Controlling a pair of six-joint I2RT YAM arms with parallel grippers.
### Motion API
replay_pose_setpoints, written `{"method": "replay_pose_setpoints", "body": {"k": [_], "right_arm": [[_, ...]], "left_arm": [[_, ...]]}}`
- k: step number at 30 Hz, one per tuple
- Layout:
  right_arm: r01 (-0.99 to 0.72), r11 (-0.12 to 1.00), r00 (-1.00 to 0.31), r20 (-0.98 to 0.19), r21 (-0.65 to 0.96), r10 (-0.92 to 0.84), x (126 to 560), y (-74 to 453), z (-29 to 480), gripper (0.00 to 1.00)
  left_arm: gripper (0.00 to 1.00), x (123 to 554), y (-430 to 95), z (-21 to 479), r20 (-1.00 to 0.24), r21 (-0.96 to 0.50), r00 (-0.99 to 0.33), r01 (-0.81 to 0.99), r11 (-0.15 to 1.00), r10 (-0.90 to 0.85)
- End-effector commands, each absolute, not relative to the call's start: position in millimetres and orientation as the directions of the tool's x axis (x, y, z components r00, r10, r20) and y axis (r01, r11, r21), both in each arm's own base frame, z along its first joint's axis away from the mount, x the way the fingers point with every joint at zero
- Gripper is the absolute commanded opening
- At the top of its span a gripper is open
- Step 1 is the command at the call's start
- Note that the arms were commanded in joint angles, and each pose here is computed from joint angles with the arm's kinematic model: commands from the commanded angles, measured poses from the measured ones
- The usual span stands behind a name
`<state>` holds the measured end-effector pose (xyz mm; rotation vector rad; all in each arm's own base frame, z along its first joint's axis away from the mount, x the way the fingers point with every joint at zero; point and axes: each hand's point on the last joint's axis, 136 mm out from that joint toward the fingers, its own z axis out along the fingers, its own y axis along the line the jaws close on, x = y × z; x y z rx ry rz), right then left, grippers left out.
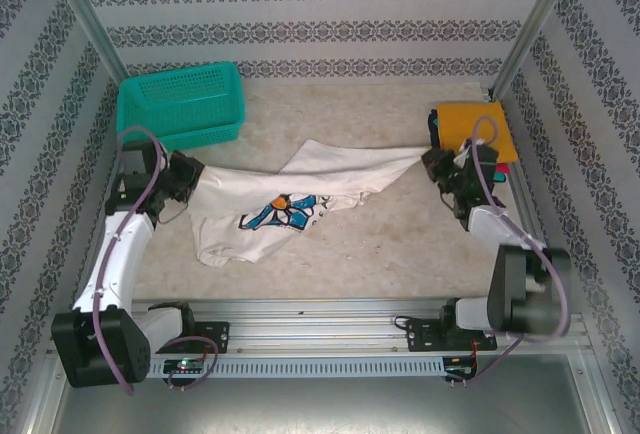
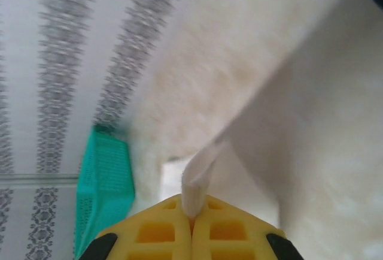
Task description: Fold and stack the t-shirts
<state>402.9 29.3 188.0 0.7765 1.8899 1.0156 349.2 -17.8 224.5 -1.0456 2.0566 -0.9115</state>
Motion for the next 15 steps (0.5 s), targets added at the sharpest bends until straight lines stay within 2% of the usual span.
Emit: {"method": "replay_pose_setpoints", "body": {"k": [1,4,8,12,15], "right_arm": [[-0.006,0.656,-0.321,-0.622,0.755,0.714,400.4,9.3,279.5,0.00],[-0.072,0.727,-0.194,-0.725,0.682,0.661,386.9,-2.8,352.7,0.00],[-0.133,0.767,-0.066,-0.778,0.628,0.625,364.7,-17.3,433.4,0.00],[-0.214,0.775,-0.046,-0.798,0.595,0.601,349.1,-16.9,484.9,0.00],[-0.262,0.785,0.022,-0.810,0.561,0.586,329.5,-12.7,515.1,0.00]], "left_arm": [[0.00,376.7,-12.5,309.3,-0.340,-0.860,-0.414,-0.225,0.457,-0.844],[0.00,391.1,-11.9,361.6,-0.377,-0.877,-0.386,-0.143,0.459,-0.842],[0.00,393.5,-11.4,428.4,-0.447,-0.874,-0.337,-0.033,0.485,-0.829],[0.00,382.8,-15.2,480.6,-0.501,-0.859,-0.305,0.056,0.509,-0.810],[0.00,370.2,-21.0,507.7,-0.504,-0.862,-0.293,0.118,0.492,-0.813]]}}
